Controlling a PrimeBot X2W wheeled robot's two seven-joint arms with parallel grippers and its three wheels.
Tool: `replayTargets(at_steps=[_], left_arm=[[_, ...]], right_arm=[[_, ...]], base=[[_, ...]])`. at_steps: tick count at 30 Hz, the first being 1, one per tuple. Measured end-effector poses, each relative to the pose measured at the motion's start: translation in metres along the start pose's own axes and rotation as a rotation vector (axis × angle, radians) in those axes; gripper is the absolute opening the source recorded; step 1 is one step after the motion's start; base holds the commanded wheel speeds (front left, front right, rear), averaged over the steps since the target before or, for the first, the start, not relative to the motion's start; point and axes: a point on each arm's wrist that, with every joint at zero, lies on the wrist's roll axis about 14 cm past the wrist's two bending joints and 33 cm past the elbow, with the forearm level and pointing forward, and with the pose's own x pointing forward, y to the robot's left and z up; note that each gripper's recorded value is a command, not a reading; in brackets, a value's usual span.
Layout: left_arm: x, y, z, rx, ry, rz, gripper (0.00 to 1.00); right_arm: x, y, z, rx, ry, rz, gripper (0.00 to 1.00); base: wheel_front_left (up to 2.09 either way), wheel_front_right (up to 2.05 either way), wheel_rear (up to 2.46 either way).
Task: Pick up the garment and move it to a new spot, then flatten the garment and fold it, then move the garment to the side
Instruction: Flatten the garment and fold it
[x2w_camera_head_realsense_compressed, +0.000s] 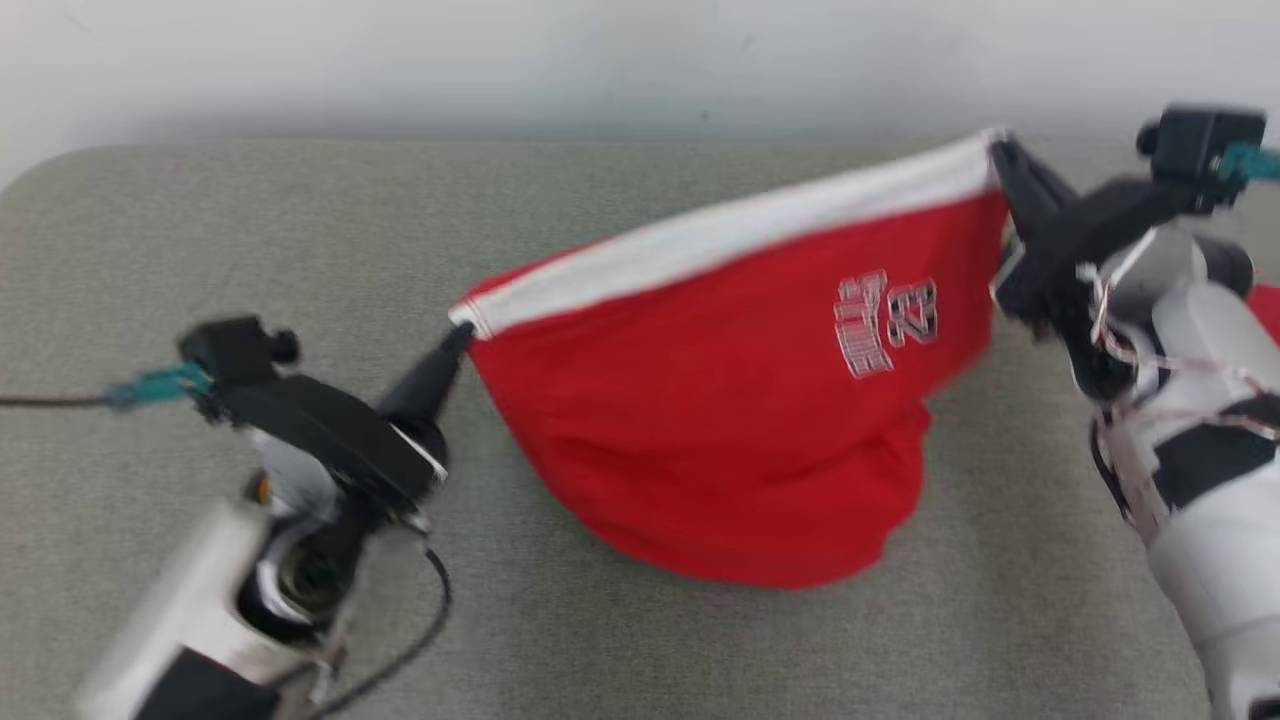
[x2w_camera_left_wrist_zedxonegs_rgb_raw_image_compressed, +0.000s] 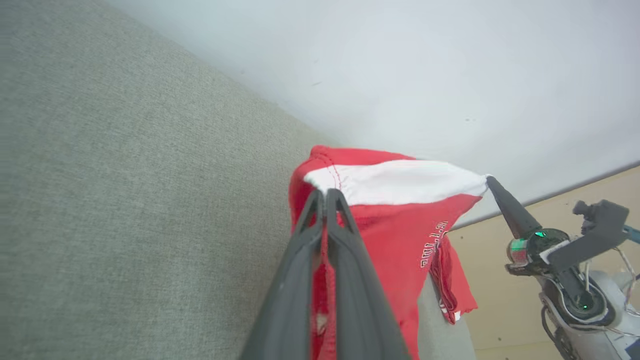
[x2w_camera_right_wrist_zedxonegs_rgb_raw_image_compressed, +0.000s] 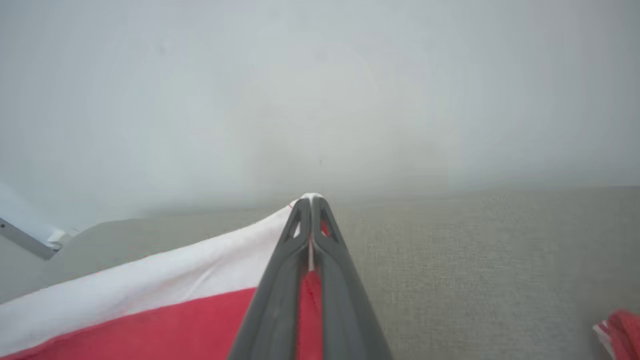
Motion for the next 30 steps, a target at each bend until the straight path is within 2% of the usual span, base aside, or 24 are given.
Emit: replayTargets(at_steps=[3,6,10,15,16,17,21,23,25,27,30], left_arm=[[0.015,-0.009,0.033,-0.055,-0.027,-0.033,0.0],[0.036,-0.025,0.065,-0.094,-0.045,-0.094,0.0],[0.062,-0.034,0.114,-0.116,-0.149,-0.133,0.0],[0.08,-0.089,0.18,-0.129,-0.379,-0.342,0.0],[0.08,-0.089,0.18,-0.129,-0.379,-0.342,0.0],[0.079,-0.107,0.199,-0.096,-0.482,-0.417,0.0],[0.067,-0.132,0.22,-0.165,-0.631,-0.539,0.0],[0.067,-0.133,0.217,-0.175,-0.634,-0.545,0.0],[0.068,-0.125,0.201,-0.161,-0.613,-0.524,0.0],[0.074,-0.105,0.167,-0.086,-0.55,-0.453,0.0],[0.074,-0.073,0.114,-0.092,-0.48,-0.371,0.0]], right_arm=[[0.013,0.013,0.03,0.063,-0.077,0.033,0.0],[0.028,0.016,0.058,0.069,-0.157,0.043,0.0],[0.04,0.005,0.101,0.009,-0.31,0.005,0.0],[0.037,0.001,0.168,-0.072,-0.556,-0.021,0.0],[0.037,0.001,0.168,-0.072,-0.556,-0.021,0.0],[0.031,0.002,0.19,-0.115,-0.634,-0.028,0.0],[0.017,0.008,0.228,-0.182,-0.749,-0.027,0.0],[0.018,0.008,0.225,-0.192,-0.746,-0.026,0.0],[0.025,0.005,0.202,-0.221,-0.687,-0.028,0.0],[0.037,0.003,0.158,-0.247,-0.573,-0.02,0.0],[0.046,-0.001,0.08,-0.262,-0.37,-0.003,0.0]], base=[[0.0,0.0,0.0],[0.0,0.0,0.0],[0.0,0.0,0.0],[0.0,0.0,0.0],[0.0,0.0,0.0],[0.0,0.0,0.0],[0.0,0.0,0.0],[0.0,0.0,0.0],[0.0,0.0,0.0],[0.0,0.0,0.0],[0.0,0.0,0.0]])
